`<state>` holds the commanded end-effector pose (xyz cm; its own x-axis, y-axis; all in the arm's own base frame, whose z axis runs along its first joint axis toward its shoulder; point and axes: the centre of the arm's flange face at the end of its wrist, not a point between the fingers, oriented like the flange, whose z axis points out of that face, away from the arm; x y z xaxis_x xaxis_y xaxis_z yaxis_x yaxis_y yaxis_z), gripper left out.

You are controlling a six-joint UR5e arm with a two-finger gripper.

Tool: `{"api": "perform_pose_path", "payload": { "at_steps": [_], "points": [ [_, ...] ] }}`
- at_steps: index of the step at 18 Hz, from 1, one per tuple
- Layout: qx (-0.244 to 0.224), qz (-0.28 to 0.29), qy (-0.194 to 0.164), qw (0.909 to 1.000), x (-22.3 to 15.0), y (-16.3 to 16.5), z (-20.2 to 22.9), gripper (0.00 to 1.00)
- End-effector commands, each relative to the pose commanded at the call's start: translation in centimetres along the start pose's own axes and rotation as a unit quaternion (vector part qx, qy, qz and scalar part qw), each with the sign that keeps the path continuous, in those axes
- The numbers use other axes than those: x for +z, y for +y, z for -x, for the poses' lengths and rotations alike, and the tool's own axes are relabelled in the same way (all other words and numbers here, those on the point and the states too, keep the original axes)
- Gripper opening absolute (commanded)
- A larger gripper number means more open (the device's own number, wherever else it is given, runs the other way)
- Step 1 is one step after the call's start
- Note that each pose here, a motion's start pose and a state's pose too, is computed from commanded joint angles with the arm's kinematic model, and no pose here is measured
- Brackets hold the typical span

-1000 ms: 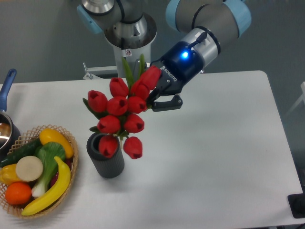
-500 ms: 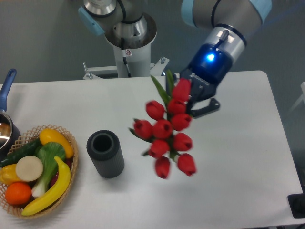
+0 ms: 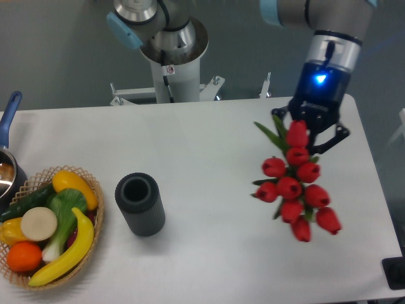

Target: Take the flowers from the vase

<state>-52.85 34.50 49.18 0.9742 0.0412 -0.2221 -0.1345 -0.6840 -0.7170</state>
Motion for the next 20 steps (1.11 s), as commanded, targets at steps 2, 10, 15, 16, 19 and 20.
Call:
{"api": "perform_pose_path", "payload": {
  "at_steps": [2, 10, 15, 16, 19, 20],
  "points": [
    [0.001, 0.050, -0.019, 0.9986, 0.0, 0.9, 0.3, 0.07],
    [0.009, 0.251, -0.039, 0.9670, 7.3, 5.8, 2.7, 0.13],
    [0.016, 0.308, -0.014, 0.9510, 8.9, 4.6, 2.2, 0.21],
    [0.016, 0.315, -0.012, 0.9490, 8.8, 4.5, 2.3, 0.22],
    [0.019, 0.336, -0.001, 0.9418, 10.0, 4.8, 2.4, 0.26],
    [0.020, 0.339, -0.002, 0.9407, 10.2, 4.9, 2.5, 0.26]
  ]
}}
